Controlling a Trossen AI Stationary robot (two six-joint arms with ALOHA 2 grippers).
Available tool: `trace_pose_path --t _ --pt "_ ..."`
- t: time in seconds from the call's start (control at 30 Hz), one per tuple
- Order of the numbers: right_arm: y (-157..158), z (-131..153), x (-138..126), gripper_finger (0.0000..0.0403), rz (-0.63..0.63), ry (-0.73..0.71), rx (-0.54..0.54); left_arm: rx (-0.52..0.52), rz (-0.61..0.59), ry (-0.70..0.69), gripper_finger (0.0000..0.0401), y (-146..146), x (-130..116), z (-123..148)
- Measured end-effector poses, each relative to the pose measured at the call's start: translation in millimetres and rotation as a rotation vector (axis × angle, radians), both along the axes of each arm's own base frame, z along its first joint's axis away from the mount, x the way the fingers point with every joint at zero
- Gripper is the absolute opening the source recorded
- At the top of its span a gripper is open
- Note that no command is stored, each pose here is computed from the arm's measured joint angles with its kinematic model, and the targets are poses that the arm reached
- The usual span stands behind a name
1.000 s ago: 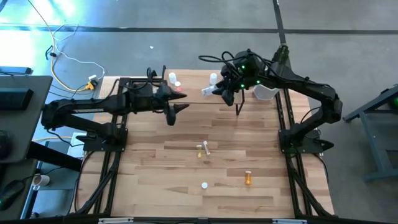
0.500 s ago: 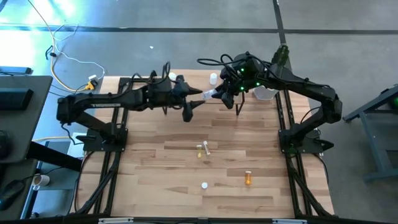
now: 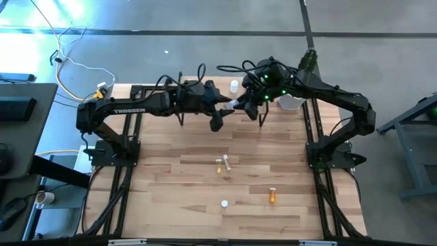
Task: Pick and place medicine bottles onto shelf by color
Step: Put the transparent pill bottle on the shelf
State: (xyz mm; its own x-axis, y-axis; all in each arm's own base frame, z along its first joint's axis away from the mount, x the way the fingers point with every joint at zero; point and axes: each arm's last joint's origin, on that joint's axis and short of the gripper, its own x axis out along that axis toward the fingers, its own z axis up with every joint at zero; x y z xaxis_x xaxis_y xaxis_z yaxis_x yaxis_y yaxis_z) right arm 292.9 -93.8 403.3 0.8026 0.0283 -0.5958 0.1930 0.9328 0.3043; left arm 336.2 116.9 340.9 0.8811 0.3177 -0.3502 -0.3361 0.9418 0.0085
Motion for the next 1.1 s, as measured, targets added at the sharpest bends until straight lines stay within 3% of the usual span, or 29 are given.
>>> trace_pose_path --t 0.17,0.47,0.77,1.1 --pt "0.3 -1.2 -0.9 0.0124 -0.001 0.015 0.005 -0.001 0.000 0.001 0.0200 0.2 0.5 -0.3" --pt "0.3 -1.5 -1.0 0.0124 0.000 0.017 0.006 -0.003 -0.010 0.011 0.0137 -0.5 0.3 -1.3" --pt "-0.6 -1.5 -1.3 0.0125 0.000 0.018 -0.001 0.002 -0.011 0.014 0.0155 -1.4 0.6 -1.4" --pt "-2.3 4.7 -3.2 0.0218 -0.014 0.005 -0.006 -0.016 0.050 0.068 0.0151 -0.5 -3.3 -5.3"
